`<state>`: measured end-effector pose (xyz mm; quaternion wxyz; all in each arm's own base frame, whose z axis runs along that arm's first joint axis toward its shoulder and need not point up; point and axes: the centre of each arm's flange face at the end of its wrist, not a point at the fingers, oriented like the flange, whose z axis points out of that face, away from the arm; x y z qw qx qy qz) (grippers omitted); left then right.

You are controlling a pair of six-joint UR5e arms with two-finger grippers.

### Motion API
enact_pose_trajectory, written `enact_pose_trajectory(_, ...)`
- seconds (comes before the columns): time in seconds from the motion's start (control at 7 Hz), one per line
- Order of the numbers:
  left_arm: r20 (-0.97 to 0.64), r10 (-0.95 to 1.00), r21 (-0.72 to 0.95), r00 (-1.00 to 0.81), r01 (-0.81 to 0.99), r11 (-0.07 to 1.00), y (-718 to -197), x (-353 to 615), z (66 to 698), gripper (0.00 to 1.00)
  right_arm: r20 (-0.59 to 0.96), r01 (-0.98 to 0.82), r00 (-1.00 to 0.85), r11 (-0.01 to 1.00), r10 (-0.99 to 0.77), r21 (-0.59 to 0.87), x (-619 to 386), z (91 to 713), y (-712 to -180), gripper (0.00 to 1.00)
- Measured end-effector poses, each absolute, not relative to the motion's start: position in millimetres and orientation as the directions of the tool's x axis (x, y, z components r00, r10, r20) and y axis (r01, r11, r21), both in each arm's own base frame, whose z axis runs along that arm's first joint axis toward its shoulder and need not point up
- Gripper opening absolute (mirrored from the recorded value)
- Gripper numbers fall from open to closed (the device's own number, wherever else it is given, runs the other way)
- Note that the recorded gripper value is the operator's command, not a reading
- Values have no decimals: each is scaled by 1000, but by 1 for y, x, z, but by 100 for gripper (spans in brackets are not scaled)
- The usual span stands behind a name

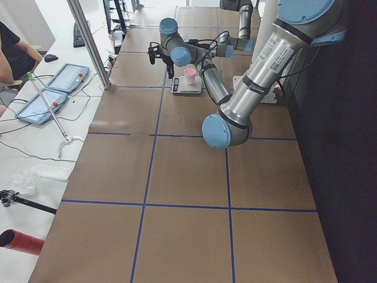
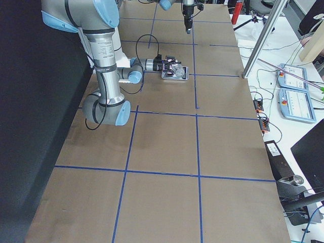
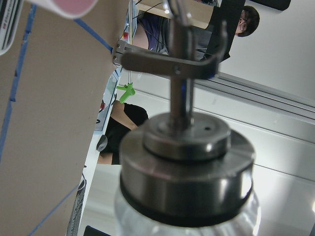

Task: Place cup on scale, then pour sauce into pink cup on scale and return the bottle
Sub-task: 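Tilt the bottle spout over the pink cup with the right gripper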

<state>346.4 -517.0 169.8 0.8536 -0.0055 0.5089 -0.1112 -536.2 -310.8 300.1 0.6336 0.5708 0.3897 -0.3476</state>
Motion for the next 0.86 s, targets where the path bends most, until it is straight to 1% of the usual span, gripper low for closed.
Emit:
enact_pose_trajectory(0.43,-870,-192,-120,454,183,976,-518,348,171,54,-900,894,435,113,21,434,-535,299,-311,0)
enact_pose_trajectory(0.86,-874,-188,-117,448,182,976,-516,346,167,54,-878,872,478,109,21,477,-534,298,-311,0)
